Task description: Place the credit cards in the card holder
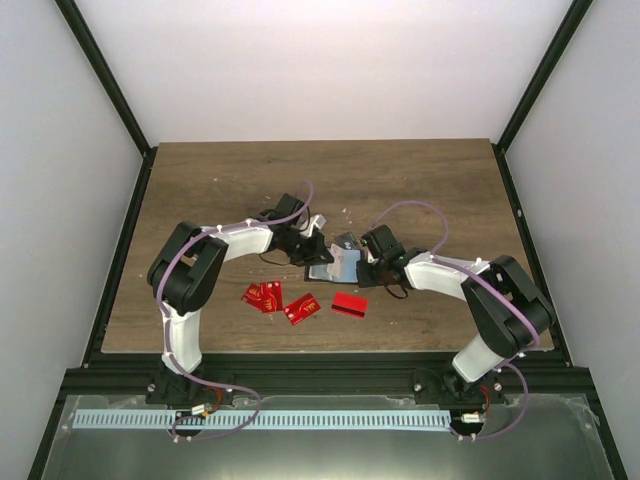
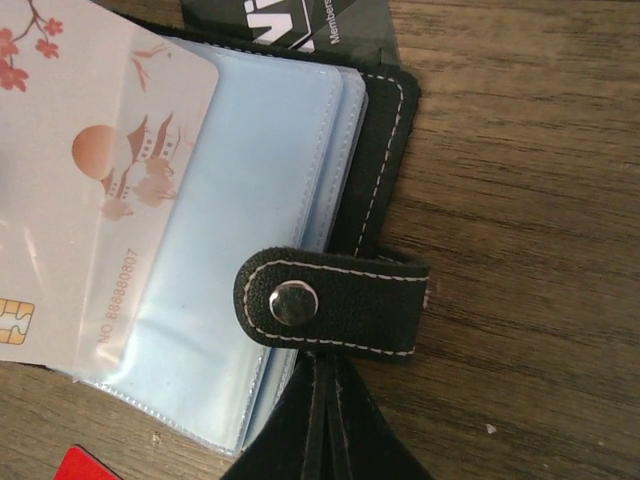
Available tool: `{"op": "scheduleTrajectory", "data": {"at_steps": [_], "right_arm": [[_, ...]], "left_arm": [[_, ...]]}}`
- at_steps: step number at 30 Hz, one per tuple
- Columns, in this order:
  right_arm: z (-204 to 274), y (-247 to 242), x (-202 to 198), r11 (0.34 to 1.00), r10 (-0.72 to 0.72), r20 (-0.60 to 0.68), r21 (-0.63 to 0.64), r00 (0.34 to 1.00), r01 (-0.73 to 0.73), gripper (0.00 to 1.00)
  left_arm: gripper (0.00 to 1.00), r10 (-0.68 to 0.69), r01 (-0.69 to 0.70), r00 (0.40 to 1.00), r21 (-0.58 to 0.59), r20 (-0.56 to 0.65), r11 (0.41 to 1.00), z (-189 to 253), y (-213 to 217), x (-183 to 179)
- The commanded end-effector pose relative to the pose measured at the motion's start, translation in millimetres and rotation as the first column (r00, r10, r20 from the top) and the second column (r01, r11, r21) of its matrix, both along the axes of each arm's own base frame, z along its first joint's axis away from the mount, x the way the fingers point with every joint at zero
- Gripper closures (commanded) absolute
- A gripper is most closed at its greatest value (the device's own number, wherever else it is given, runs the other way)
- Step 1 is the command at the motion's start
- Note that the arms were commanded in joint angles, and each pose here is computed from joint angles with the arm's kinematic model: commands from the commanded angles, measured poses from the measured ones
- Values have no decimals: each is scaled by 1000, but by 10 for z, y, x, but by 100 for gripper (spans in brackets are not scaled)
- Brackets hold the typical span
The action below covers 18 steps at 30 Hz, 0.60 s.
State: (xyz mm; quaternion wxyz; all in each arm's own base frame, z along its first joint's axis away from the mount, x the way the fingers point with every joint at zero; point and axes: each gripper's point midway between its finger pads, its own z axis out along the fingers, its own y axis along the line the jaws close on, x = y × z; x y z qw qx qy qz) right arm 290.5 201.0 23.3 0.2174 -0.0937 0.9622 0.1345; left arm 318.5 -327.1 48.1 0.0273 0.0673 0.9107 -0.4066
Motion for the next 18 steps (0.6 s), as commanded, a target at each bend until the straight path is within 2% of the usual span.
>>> {"op": "scheduleTrajectory", "data": {"at_steps": [1,18], "right_arm": [[6,21,-7,1000,1,5,14,1000,-1,99],[-57,100,-17,998,0,-15,59,1000,1,99]], "left_arm": [[96,14,-14,1000,-26,-12,1000,-19,-64,11],[96,24,-25,999,-25,-41,999,-214,-180,-162]]}}
